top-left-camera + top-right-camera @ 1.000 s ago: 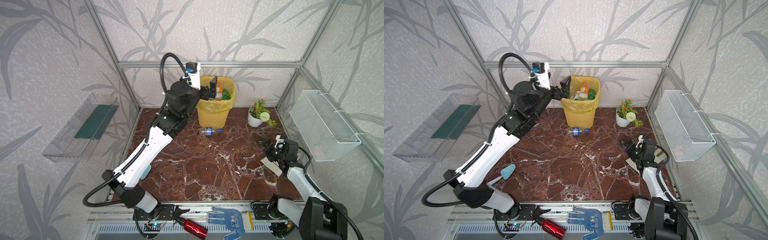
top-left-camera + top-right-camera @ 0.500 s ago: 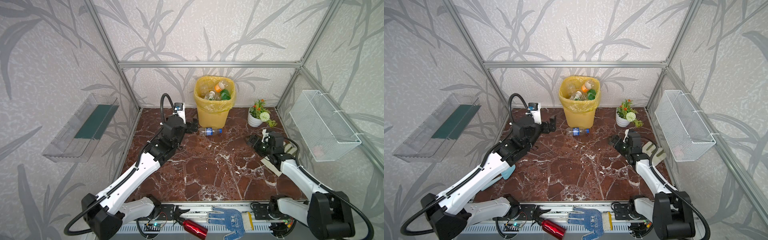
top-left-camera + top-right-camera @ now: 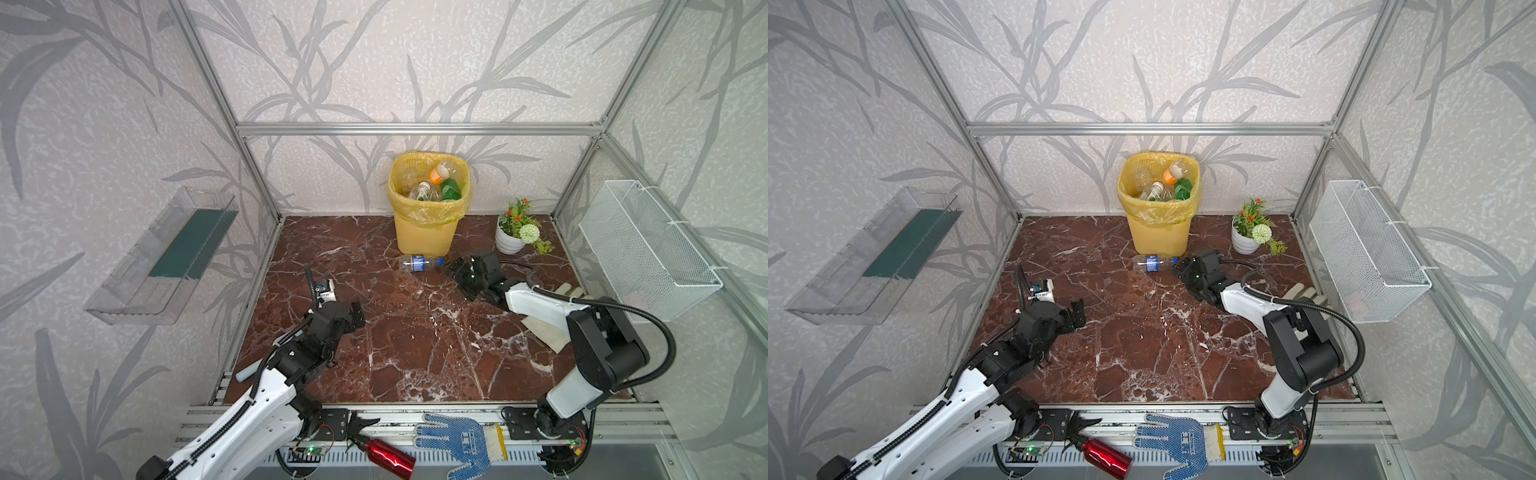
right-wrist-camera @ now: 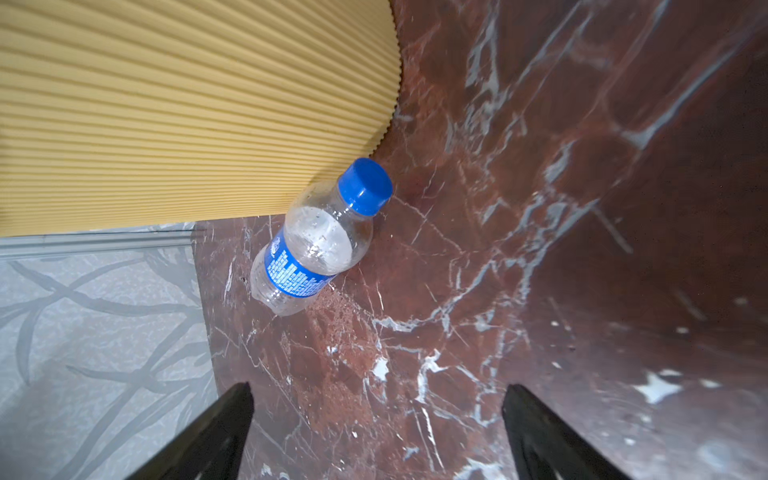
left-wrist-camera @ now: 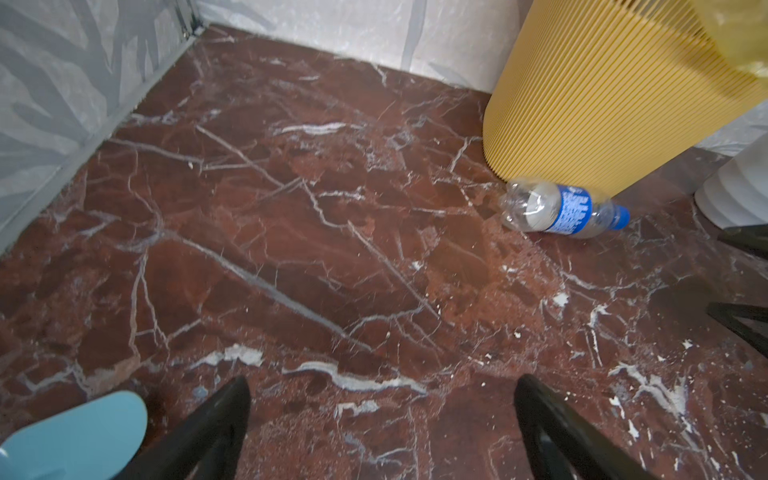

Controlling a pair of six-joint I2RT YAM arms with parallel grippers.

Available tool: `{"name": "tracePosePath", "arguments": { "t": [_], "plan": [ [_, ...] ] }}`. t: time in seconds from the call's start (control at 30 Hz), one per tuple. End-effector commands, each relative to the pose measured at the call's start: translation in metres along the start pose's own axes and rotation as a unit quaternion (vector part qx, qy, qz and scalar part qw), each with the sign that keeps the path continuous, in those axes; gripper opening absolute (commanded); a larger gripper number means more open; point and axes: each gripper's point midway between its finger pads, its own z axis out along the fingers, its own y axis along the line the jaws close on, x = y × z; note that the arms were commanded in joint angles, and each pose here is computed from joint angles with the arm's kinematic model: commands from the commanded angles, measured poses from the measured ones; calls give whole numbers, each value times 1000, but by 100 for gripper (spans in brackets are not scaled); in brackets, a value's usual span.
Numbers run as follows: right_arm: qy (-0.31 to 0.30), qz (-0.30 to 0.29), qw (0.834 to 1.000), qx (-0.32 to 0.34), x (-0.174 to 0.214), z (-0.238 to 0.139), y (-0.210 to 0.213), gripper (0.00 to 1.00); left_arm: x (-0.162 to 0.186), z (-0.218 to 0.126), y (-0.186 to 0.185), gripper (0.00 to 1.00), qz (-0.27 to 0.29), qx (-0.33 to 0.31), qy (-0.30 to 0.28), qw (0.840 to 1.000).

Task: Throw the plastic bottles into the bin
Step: 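Draw the left gripper back while the right gripper reaches the blue-labelled bottle, then close the right gripper on the blue-labelled bottle and lift it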

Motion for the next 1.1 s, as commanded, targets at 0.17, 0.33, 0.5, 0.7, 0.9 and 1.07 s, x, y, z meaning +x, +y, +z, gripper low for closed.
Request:
{"name": "tracePosePath", "arguments": {
  "t": [0.17, 0.33, 0.5, 0.7, 0.9, 1.07],
  "plan": [
    [-42, 73, 996, 13, 10, 37, 28, 93, 33, 5, 10, 99, -25, 1, 40, 999],
    [-54, 96, 994, 9, 18, 58, 36, 94, 56, 16, 10, 99, 4, -12, 92, 996],
    [-56, 106, 993, 22, 22, 76, 39, 93, 66, 25, 1, 99, 24, -6, 125, 992],
    [-71, 101, 992, 34, 17, 89, 45, 93, 69, 31, -10, 99, 29, 13, 138, 990],
    [-68, 100, 992, 36, 17, 102, 47, 93, 79, 35, -13, 99, 29, 17, 157, 987],
    [-63, 100, 991, 55, 20, 110, 42, 92, 80, 37, -13, 99, 33, 15, 163, 986]
  ]
}}
